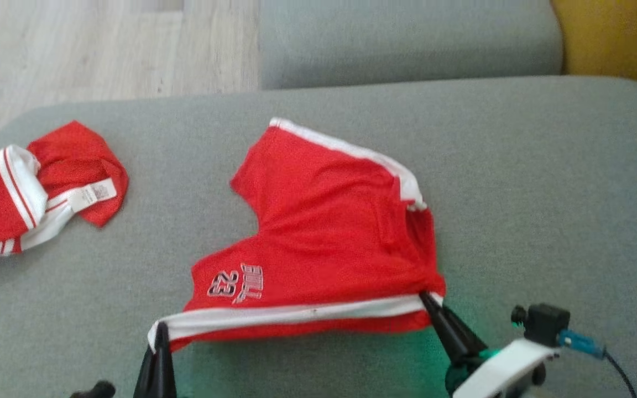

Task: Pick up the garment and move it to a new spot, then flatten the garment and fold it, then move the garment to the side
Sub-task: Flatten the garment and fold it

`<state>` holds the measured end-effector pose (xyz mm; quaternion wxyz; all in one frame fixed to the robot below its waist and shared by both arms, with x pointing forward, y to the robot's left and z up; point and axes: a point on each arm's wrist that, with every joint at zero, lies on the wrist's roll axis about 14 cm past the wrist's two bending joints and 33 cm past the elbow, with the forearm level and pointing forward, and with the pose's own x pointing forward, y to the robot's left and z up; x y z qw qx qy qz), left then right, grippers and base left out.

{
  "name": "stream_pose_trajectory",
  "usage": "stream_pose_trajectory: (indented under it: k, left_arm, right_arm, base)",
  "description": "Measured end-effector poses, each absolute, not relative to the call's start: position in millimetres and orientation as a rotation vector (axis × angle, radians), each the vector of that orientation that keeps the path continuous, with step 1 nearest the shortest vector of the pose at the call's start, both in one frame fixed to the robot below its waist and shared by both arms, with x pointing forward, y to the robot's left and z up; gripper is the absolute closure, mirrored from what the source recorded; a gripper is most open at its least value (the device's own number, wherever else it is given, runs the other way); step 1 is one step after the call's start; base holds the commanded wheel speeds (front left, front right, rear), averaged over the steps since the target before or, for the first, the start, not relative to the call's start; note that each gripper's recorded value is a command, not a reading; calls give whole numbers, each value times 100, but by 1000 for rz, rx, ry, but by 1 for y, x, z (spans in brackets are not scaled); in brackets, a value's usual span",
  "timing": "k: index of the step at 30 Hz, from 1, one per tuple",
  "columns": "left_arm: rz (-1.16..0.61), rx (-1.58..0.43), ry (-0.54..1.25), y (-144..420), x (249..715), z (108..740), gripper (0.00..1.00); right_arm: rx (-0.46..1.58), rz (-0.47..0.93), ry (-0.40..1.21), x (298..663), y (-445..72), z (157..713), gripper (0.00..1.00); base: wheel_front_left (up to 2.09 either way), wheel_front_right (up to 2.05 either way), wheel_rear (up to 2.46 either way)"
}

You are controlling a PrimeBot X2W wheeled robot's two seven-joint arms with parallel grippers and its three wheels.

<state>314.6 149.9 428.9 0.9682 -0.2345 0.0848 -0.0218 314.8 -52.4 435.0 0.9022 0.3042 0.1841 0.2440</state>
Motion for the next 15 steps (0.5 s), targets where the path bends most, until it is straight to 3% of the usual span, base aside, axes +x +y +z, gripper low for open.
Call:
stream_pose_trajectory:
  k: [7,15]
  left_arm:
    - [-151,-412,128,136,322,448,100]
    - [-432,-266,14,95,435,521,100]
  right_arm:
    - [693,487,346,313,-55,447,100]
    - [820,435,256,375,-53,476,100]
  base:
    - [0,0,0]
    - [0,0,0]
